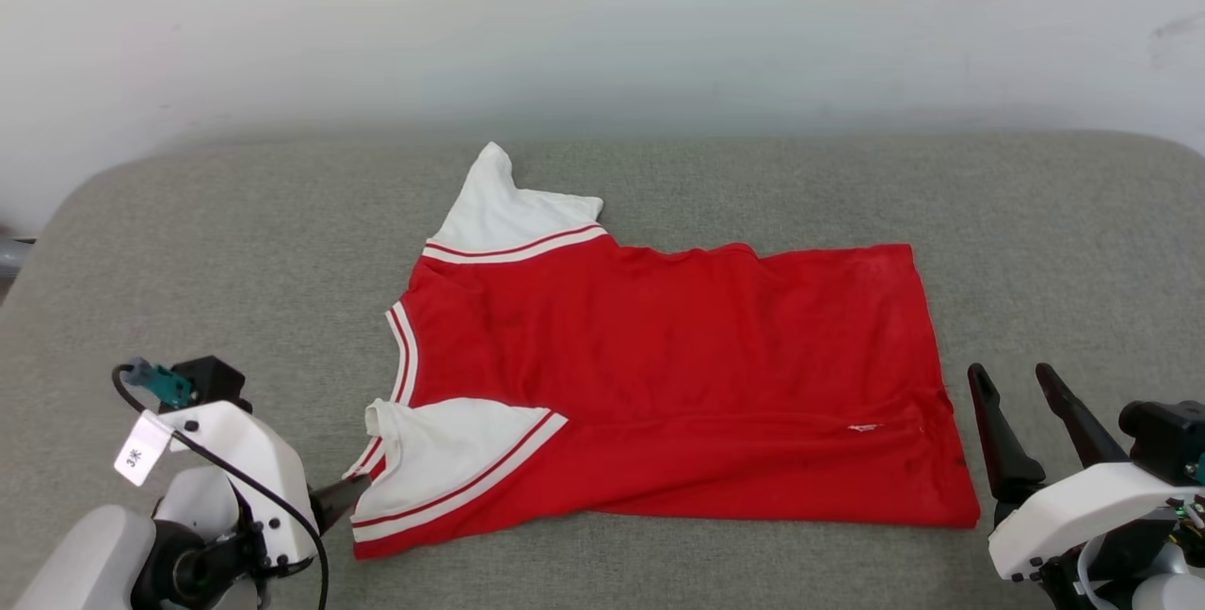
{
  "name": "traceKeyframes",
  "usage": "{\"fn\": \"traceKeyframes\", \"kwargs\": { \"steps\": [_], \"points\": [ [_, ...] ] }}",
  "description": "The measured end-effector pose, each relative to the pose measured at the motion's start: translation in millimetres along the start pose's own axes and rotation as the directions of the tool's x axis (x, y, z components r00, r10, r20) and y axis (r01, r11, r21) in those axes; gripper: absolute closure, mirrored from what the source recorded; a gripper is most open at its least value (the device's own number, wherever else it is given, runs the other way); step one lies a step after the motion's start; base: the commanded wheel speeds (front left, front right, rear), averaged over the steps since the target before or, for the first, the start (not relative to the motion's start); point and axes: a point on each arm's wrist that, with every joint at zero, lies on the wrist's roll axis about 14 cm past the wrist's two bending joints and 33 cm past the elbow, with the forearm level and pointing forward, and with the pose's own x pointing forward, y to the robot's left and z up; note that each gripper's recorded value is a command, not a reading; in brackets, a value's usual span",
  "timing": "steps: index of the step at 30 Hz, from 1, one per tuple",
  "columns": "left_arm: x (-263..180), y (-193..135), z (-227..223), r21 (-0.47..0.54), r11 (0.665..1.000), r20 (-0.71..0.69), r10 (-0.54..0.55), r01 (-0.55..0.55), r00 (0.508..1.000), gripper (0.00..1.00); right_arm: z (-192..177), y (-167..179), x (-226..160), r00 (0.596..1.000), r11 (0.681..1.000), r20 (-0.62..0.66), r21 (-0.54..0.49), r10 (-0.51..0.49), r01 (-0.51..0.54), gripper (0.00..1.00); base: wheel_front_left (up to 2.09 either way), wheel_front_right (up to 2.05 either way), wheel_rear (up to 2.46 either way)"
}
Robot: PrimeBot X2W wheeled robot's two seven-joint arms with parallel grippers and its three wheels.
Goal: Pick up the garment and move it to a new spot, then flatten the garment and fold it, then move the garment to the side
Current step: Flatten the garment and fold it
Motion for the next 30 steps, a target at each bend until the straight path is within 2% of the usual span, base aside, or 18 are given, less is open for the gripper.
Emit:
{"fn": "traceKeyframes", "kwargs": {
  "steps": [10,14,15,16,17,25,30],
  "points": [
    [37,-7,-52,-0.102,0.995,-0.209,-0.022,0.0,0.978,0.0,-15,-13,-4,0.997,0.998,-0.053,0.023,-0.052,0.053,0.0,0.0,0.0,0.0],
    [48,-9,-65,-0.121,0.993,-0.247,-0.035,0.005,0.968,0.0,-21,-21,-5,0.994,0.996,-0.076,0.041,-0.076,0.08,0.0,0.0,0.0,0.0],
    [49,-10,-67,-0.127,0.992,-0.253,-0.041,0.009,0.967,0.36,-22,-23,-6,0.993,0.995,-0.087,0.043,-0.082,0.086,0.0,0.0,0.0,0.0],
    [51,-10,-68,-0.128,0.992,-0.253,-0.042,0.01,0.967,0.65,-25,-25,-7,0.991,0.995,-0.099,0.05,-0.086,0.091,0.0,0.0,0.0,0.0],
    [52,-10,-69,-0.129,0.992,-0.249,-0.046,0.014,0.967,1.0,-26,-27,-7,0.99,0.994,-0.11,0.058,-0.088,0.095,0.0,0.0,0.0,0.0],
    [56,-17,-61,-0.128,0.989,-0.169,-0.091,0.069,0.981,1.0,-41,-42,-10,0.962,0.992,-0.26,0.068,-0.089,0.11,0.0,0.0,0.0,0.0],
    [47,-17,-40,-0.104,0.991,-0.064,-0.086,0.079,0.994,1.0,-59,-48,-18,0.895,0.996,-0.441,0.017,-0.071,0.088,0.0,0.0,0.0,0.0]
  ]
}}
